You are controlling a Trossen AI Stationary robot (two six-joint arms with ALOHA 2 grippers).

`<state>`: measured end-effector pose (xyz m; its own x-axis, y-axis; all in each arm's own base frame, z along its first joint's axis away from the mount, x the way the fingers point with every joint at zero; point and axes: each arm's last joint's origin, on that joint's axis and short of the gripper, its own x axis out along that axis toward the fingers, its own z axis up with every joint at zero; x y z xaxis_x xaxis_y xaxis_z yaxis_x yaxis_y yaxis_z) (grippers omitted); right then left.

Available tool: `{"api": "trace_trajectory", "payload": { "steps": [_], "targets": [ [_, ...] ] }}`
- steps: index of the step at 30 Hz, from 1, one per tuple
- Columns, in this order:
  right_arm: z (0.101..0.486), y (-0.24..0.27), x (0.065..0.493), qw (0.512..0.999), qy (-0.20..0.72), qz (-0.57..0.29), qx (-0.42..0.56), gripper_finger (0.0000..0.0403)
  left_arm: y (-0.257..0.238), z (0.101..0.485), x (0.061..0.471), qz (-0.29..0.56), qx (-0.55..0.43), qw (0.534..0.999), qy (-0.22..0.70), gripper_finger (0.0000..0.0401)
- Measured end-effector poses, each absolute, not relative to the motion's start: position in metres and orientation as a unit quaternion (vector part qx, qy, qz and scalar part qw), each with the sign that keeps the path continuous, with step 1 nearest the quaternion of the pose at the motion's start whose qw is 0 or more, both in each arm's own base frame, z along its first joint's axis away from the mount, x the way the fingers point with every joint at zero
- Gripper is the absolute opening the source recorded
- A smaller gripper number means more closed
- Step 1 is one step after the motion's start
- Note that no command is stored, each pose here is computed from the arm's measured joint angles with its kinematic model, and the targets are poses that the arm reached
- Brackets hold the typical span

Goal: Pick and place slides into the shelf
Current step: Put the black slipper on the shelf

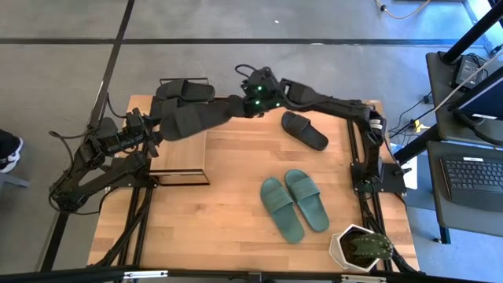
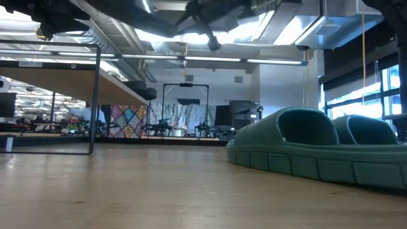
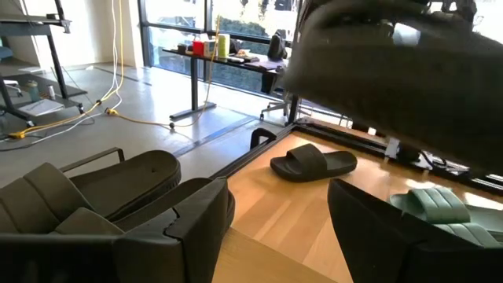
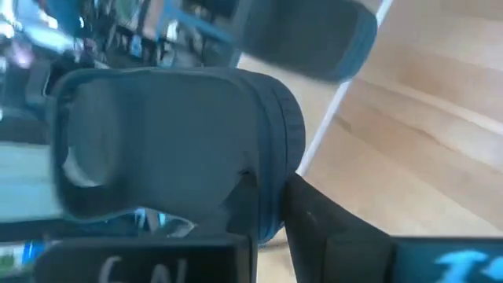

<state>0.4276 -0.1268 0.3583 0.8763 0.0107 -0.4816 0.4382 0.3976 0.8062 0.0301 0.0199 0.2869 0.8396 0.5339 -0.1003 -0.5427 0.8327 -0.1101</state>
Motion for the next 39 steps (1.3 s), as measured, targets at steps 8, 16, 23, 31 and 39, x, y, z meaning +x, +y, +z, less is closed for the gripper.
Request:
{"api": "trace_trajectory", "payload": {
  "steps": [8, 16, 23, 31, 39],
  "targets": [
    [0.331, -0.110, 0.447, 0.794, 0.233, -0.163, 0.537, 0.0047, 0.020, 0.287, 0.030, 0.281, -0.067, 0.957, 0.034, 0.0212],
    [0.332, -0.099, 0.455, 0.811, 0.222, -0.141, 0.522, 0.0048, 0.018, 0.289, 0.028, 0.275, -0.069, 0.958, 0.036, 0.0212],
    [0.335, -0.098, 0.456, 0.821, 0.213, -0.126, 0.514, 0.0048, -0.002, 0.312, 0.001, 0.288, -0.069, 0.952, 0.070, 0.0212],
    [0.336, -0.099, 0.457, 0.827, 0.206, -0.119, 0.509, 0.0048, -0.046, 0.347, -0.060, 0.319, -0.069, 0.942, 0.080, 0.0212],
    [0.336, -0.100, 0.457, 0.826, 0.197, -0.137, 0.511, 0.0048, -0.085, 0.361, -0.115, 0.369, -0.070, 0.925, 0.060, 0.0212]
  ]
}}
